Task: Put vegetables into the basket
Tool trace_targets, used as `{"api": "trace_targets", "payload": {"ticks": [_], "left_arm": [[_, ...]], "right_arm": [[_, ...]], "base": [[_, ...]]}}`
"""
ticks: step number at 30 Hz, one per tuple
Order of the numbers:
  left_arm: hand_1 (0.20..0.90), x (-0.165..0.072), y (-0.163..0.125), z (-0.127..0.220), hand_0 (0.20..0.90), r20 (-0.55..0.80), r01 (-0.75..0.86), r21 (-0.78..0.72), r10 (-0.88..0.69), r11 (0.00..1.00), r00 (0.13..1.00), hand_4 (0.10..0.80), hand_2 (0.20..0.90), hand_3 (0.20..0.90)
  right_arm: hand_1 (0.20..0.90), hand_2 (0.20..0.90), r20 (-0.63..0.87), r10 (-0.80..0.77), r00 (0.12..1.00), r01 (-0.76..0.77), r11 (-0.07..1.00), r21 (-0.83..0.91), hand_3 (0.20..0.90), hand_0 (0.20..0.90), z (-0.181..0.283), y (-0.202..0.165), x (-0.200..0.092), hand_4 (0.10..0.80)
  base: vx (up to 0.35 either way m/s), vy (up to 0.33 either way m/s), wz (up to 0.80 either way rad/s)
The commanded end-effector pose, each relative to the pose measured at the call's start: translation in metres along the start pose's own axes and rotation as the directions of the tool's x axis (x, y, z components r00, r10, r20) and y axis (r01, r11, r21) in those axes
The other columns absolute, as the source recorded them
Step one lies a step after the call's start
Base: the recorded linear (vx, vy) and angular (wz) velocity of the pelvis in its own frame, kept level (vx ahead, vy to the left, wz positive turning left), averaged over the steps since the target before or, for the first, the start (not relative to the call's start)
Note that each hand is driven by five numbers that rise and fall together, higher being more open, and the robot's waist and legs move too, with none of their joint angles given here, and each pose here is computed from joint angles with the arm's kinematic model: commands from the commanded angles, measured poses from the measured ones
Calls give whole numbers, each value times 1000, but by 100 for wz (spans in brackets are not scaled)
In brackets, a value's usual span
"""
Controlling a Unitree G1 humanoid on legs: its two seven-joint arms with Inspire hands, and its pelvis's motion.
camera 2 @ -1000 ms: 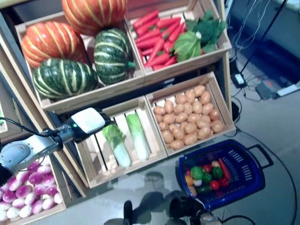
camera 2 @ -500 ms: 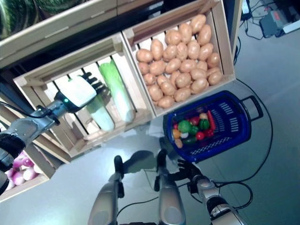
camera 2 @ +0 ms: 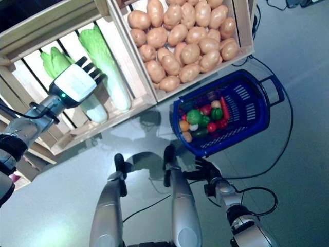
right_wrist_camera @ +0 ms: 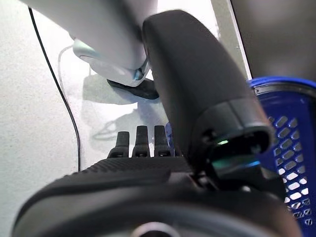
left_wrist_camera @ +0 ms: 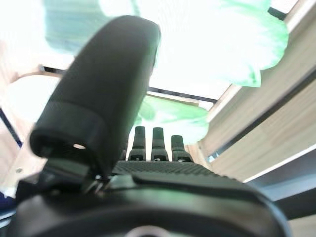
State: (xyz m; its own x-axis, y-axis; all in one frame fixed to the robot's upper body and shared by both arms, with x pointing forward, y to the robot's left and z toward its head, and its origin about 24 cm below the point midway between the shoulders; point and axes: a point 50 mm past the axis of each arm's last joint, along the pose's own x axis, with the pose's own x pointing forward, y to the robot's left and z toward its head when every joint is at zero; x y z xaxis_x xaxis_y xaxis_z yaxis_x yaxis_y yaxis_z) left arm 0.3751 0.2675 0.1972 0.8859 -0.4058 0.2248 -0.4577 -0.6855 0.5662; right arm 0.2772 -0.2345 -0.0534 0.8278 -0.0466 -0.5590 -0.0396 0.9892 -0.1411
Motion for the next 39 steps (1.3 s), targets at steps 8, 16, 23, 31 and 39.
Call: {"api": "trace_targets", "payload": {"ticks": [8, 16, 23, 31, 39], "left_arm": [[900, 5, 37, -84, 900, -260, -38, 190, 87, 981, 962, 800, 900, 900], [900, -1, 36, -93, 900, -266, 61, 203, -5, 977, 964, 800, 900, 900], [900, -9, 46, -112, 900, -282, 108, 258, -32, 960, 959, 800, 900, 900], [900, -28, 36, -129, 900, -370, 303, 216, -209, 928, 905, 800, 900, 900], [900, -40, 40, -149, 900, -462, 288, 191, -173, 939, 870, 800, 900, 900]], "right_arm": [[900, 900, 25, -105, 994, 106, 994, -24, 900, 900, -4, -29, -10, 800], [900, 900, 36, -104, 994, 104, 995, -12, 900, 900, -5, -30, -13, 800], [900, 900, 27, -122, 992, 123, 992, -6, 900, 900, -11, -38, -17, 800], [900, 900, 44, -127, 991, 126, 992, 18, 900, 900, -13, -43, -20, 800], [900, 900, 48, -130, 990, 128, 991, 43, 900, 900, -14, -41, -21, 800]], "base": [[0, 0, 0], [-1, 0, 0], [0, 0, 0], [-3, -11, 1], [4, -16, 4]]}}
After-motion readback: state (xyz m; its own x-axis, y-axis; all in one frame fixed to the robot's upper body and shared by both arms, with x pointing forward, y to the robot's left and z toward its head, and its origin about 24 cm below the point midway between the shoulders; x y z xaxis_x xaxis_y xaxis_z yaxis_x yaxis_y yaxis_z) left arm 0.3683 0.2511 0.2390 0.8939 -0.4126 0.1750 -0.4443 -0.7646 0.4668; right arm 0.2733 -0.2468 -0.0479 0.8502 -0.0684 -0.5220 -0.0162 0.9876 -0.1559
